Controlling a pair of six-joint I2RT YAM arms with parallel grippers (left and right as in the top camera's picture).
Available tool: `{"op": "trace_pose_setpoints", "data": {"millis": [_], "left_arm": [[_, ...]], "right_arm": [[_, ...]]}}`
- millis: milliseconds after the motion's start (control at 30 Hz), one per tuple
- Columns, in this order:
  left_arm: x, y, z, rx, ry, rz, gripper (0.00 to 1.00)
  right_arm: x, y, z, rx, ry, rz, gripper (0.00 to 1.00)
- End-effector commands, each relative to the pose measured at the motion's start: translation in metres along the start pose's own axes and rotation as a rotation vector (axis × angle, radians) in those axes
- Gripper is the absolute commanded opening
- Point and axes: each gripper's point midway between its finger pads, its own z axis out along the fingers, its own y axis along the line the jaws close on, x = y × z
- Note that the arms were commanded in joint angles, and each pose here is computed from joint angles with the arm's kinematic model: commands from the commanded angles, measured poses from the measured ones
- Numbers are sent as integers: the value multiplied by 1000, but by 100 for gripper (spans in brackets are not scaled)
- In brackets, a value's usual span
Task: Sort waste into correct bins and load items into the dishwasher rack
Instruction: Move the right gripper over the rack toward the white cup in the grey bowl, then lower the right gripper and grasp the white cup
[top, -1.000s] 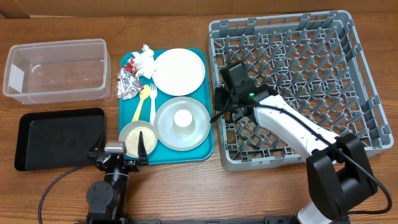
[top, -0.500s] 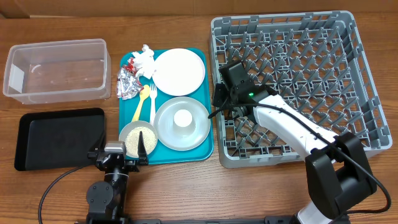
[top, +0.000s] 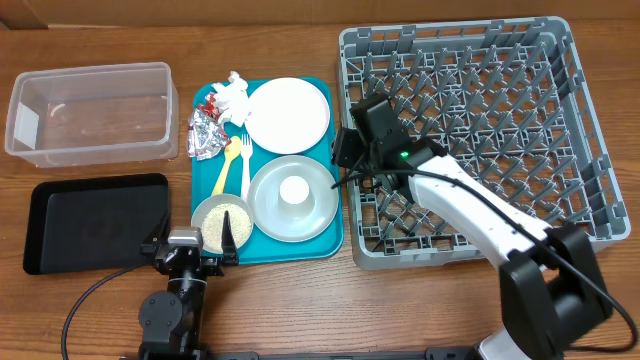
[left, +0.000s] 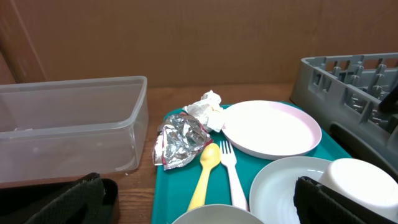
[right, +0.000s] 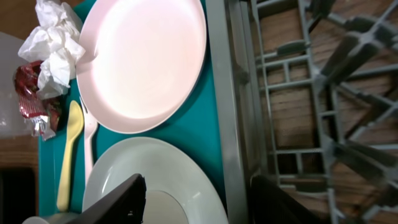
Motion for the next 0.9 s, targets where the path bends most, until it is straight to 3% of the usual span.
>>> {"op": "trace_pose_setpoints", "data": {"millis": [0, 67, 333, 433, 500, 700, 867], "left_arm": [[-1, 0, 0, 1, -7, 8, 100], [-1, 0, 0, 1, -6, 9, 100], [-1, 0, 0, 1, -6, 8, 100], [-1, 0, 0, 1, -7, 9, 100], [-1, 0, 0, 1, -6, 8, 100], [-1, 0, 0, 1, -6, 8, 100], [-1, 0, 0, 1, -7, 9, 100]], "right_arm": [[-13, 48, -51, -167, -62, -188, 57], [-2, 55, -59, -192, -38, -262, 61], [85, 90, -67, -253, 137, -648, 60], [85, 96, -65, -191, 68, -707, 74], [86, 100, -62, -192, 49, -769, 78], [89, 93, -45, -158, 93, -834, 81], [63, 101, -61, -110, 155, -797, 84]]}}
